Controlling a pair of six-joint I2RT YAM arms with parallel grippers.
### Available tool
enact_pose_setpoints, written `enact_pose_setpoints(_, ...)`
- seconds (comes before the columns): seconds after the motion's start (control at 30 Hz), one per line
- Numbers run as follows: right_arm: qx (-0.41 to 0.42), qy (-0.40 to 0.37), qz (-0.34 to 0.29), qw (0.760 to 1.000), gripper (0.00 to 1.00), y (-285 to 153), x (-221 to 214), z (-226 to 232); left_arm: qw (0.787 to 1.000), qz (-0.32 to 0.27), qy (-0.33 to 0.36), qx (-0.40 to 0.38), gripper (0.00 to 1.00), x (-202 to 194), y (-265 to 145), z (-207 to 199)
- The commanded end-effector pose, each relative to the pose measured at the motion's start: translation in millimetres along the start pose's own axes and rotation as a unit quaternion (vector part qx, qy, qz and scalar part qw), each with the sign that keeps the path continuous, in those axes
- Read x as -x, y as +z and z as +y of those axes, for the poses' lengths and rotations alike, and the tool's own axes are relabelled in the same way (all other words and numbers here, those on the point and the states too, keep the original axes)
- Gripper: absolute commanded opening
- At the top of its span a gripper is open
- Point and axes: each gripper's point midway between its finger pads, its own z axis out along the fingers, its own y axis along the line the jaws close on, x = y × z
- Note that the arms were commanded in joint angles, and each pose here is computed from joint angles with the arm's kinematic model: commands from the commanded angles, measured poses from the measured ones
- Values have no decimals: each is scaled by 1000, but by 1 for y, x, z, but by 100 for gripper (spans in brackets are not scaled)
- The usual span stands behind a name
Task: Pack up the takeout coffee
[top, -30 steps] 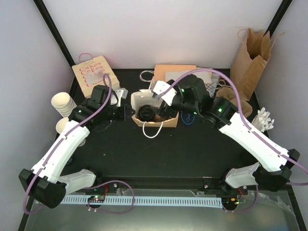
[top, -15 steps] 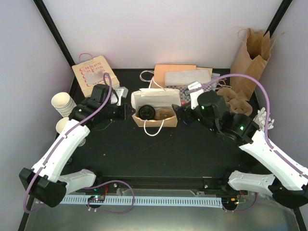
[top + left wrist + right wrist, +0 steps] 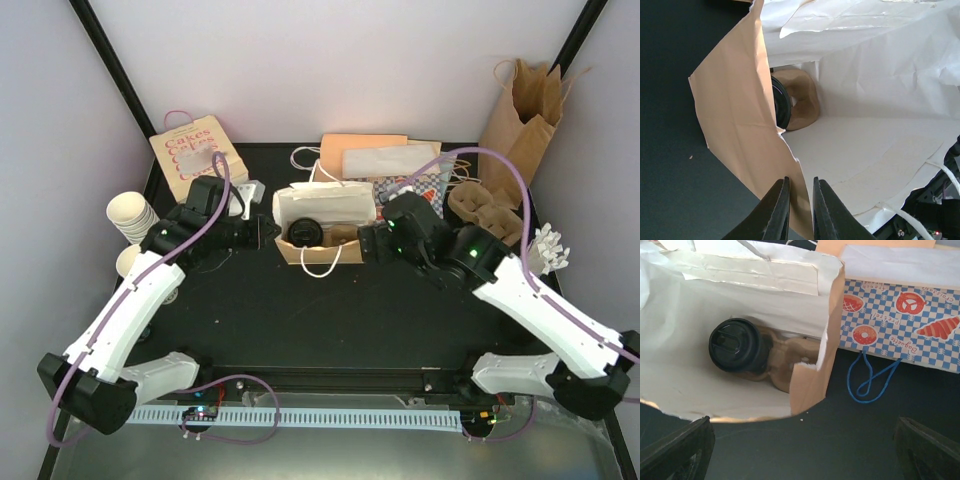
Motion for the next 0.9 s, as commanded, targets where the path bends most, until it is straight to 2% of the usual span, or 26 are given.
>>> enact_pose_setpoints(0.0,-31,31,10,999,100,4,13,-2,1000,-17,4,-10,16,1,-5,-4)
enact_pose_setpoints(0.23,-62,69,-11,996,100,14,45,-15,999,-38,8,-35,18,10,-14,-17)
enact_pose_setpoints(0.33,-69,81,-11,994,100,20,52,-24,997,-62,20,-46,30,21,-28,-28)
enact_pose_setpoints(0.43,-75,80,-18,994,100,22,60,-31,993,-104,32,-44,54,36,-48,-36)
enact_pose_setpoints(0.6,-94,76,-37,992,100,13,72,-44,978,-196,55,-42,73,52,-88,-45)
enact_pose_setpoints(0.7,-110,78,-56,989,100,3,72,-54,972,-228,57,-22,80,49,-102,-37)
enact_pose_setpoints(0.87,-116,72,-71,988,100,0,56,-64,975,-216,47,17,82,28,-98,-14)
